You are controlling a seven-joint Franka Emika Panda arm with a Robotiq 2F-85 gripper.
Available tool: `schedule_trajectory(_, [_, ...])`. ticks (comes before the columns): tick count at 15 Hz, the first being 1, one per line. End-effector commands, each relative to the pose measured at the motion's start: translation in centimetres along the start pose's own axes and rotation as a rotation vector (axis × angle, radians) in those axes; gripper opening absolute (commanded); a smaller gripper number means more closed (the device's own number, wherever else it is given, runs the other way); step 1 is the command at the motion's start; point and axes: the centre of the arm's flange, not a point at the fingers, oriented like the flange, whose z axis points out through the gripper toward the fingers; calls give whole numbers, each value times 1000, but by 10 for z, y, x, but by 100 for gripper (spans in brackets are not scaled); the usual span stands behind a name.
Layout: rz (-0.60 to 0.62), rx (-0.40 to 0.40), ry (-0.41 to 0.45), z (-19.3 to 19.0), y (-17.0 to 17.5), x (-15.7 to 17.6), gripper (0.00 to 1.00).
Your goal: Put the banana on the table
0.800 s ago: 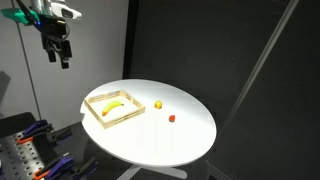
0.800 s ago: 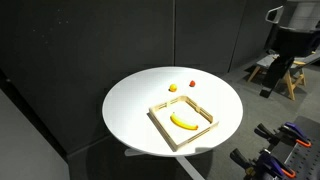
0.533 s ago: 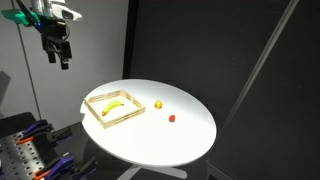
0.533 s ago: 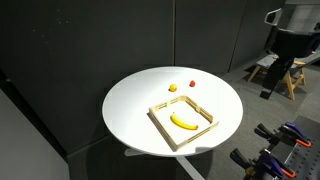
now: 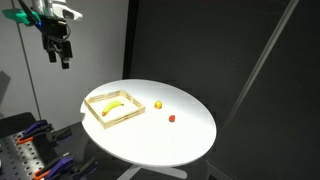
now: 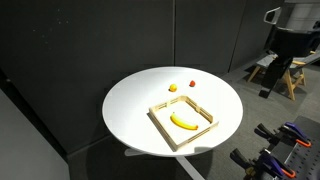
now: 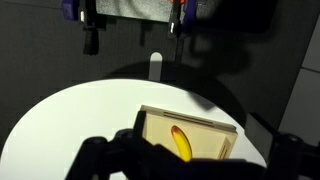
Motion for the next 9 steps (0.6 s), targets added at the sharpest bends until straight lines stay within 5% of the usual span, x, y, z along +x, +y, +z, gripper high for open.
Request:
schedule_trajectory(1, [12,8,5,1,-1,13,100])
schedule_trajectory(9, [55,25,22,8,-3,59,100])
